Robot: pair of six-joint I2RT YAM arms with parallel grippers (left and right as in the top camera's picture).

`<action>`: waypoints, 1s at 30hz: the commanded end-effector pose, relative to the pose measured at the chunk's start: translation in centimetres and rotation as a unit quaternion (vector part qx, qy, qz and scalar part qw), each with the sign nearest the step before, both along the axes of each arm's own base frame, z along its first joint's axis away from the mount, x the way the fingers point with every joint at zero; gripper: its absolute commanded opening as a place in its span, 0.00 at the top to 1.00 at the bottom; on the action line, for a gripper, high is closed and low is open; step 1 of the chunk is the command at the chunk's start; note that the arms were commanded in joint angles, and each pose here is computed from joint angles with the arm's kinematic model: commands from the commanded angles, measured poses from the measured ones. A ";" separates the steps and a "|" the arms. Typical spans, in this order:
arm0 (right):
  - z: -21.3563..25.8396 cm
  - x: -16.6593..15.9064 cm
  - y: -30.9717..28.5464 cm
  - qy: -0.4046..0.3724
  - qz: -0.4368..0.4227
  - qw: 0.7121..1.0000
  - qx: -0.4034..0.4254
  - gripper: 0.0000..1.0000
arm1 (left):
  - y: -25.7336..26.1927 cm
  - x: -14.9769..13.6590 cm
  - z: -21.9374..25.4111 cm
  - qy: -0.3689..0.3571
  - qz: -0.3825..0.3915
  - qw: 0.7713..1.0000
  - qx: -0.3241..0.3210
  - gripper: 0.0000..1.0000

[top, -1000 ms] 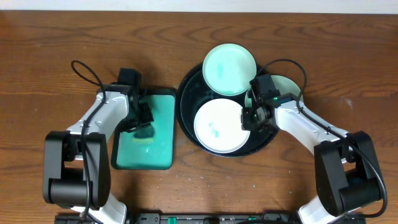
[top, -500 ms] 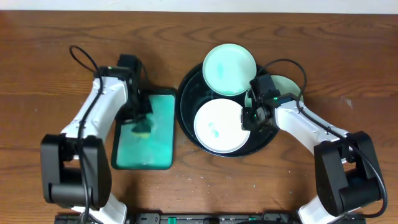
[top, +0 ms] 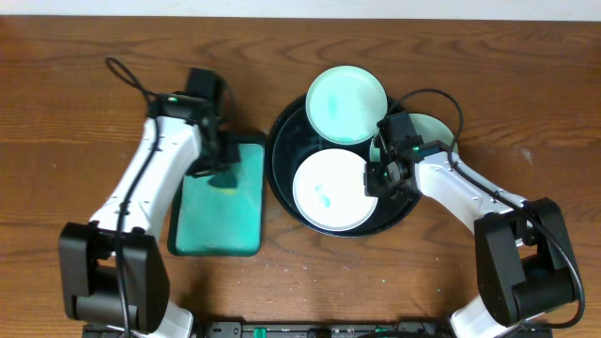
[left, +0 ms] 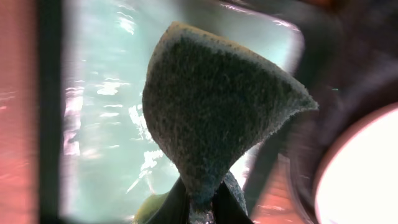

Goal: Clean dirty plates on tray and stack at the side
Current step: 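Grasp the green sponge from the soapy tray with the left gripper, then scrub the white plate with the sponge while right gripper holds it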

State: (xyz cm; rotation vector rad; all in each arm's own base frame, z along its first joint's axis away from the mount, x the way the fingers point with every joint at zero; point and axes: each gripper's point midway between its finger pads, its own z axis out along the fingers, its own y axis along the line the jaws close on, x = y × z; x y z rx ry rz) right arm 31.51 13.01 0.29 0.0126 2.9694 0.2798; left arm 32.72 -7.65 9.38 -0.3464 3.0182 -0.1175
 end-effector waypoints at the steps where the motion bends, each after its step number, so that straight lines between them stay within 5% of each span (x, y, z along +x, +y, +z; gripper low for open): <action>1: -1.3 0.0 -1.2 0.004 -0.001 1.000 -0.030 0.99 | -6.2 -0.3 -0.2 -0.006 -0.037 0.998 -0.049 0.93; 10: -1.3 -0.1 -1.2 0.006 -0.001 1.000 -0.031 0.99 | -17.7 -2.3 -4.0 -0.008 -0.060 0.995 -0.083 0.93; 16: -1.4 -0.1 -1.2 0.006 -0.001 1.000 -0.031 0.99 | -24.0 -3.2 -7.9 0.033 -0.099 0.978 -0.181 0.93; 22: -1.4 -0.2 -1.3 0.009 -0.001 0.999 -0.032 0.99 | -21.8 -3.6 -12.3 0.078 -0.052 0.986 -0.135 0.93; 30: -1.4 -0.2 -1.2 0.008 -0.001 0.999 -0.031 0.99 | -14.4 -1.9 -11.4 0.075 0.021 0.997 0.014 0.93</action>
